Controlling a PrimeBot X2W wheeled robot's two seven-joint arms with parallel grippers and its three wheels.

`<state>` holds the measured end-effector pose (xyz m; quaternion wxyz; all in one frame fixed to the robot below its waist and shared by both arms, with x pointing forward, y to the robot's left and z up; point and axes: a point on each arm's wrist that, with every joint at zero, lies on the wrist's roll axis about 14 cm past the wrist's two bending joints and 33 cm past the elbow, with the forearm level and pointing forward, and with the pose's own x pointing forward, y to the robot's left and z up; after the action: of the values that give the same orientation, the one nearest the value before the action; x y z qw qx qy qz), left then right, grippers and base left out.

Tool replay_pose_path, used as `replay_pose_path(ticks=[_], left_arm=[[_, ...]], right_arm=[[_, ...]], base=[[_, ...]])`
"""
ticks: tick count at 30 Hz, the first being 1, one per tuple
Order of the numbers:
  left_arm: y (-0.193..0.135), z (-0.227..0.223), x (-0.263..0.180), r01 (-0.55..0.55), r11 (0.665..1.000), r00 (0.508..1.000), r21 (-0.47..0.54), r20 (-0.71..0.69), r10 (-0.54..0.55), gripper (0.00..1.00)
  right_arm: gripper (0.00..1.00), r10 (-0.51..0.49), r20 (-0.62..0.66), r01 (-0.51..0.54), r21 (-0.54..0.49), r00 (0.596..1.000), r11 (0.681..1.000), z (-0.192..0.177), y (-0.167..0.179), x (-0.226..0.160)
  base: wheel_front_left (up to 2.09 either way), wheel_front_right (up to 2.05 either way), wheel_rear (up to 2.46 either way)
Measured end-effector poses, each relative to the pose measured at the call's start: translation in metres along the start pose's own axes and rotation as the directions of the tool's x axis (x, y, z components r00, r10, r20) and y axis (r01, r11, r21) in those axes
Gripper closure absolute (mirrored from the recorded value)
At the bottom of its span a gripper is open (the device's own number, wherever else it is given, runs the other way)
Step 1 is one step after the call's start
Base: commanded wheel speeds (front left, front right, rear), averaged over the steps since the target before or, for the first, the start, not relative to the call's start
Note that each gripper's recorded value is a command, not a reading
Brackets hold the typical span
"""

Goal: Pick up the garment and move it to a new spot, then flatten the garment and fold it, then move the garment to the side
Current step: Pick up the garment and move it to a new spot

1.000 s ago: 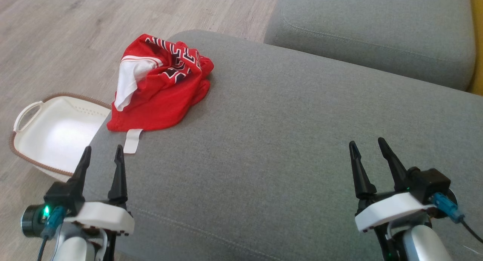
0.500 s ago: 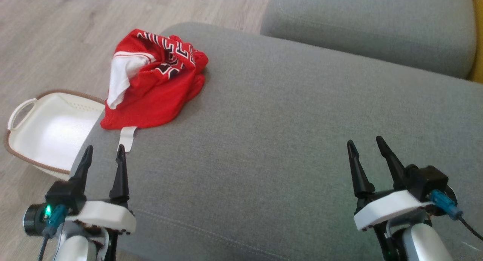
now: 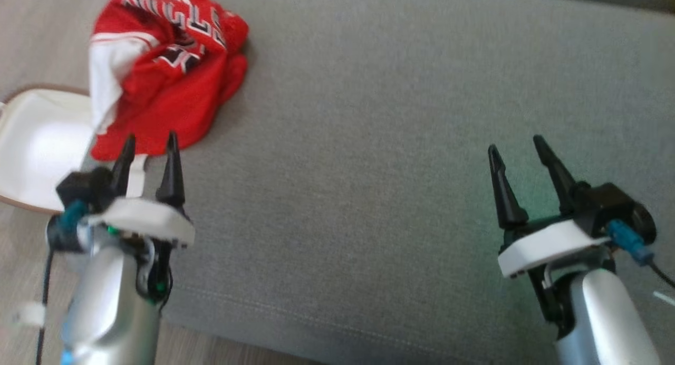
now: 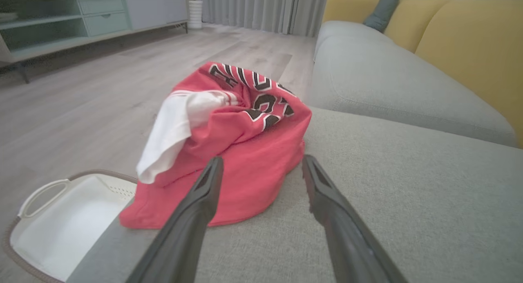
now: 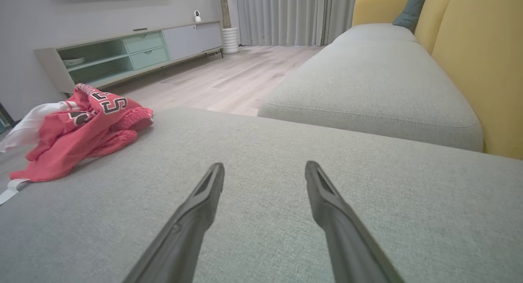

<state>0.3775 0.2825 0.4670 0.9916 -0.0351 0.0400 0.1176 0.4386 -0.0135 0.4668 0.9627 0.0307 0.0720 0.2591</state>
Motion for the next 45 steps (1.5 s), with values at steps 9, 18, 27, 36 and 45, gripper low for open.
replay_pose_path(ticks=[9, 18, 27, 36, 45], left_arm=[[-0.004, -0.062, 0.061, 0.012, 1.0, 0.97, -0.02, -0.242, -0.017, 0.0], [0.011, -0.114, 0.068, -0.034, 0.999, 0.878, -0.003, -0.478, 0.028, 0.0], [0.019, -0.104, 0.072, -0.005, 0.999, 0.896, 0.048, -0.443, 0.026, 1.0], [0.022, 0.003, 0.095, 0.015, 0.995, 0.995, 0.1, -0.101, -0.005, 1.0], [0.008, 0.052, 0.038, 0.05, 0.992, 0.992, 0.116, 0.112, -0.063, 1.0]], right_arm=[[0.0, -0.035, -0.072, 0.036, 0.013, 0.997, 0.999, -0.034, -0.025, 0.024], [0.0, -0.034, -0.101, 0.036, 0.022, 0.994, 0.999, -0.05, -0.03, 0.036], [0.0, -0.047, -0.099, 0.049, 0.015, 0.994, 0.999, -0.047, -0.034, 0.032], [0.0, -0.068, -0.02, 0.068, 0.012, 0.998, 0.998, -0.017, -0.035, 0.021], [0.0, -0.09, 0.042, 0.089, 0.025, 0.995, 0.996, 0.008, -0.031, -0.01]], base=[[0.0, 0.0, 0.0], [0.0, 0.0, 0.0], [0.0, 0.0, 0.0], [0.0, 0.0, 0.0], [0.0, 0.0, 0.0]])
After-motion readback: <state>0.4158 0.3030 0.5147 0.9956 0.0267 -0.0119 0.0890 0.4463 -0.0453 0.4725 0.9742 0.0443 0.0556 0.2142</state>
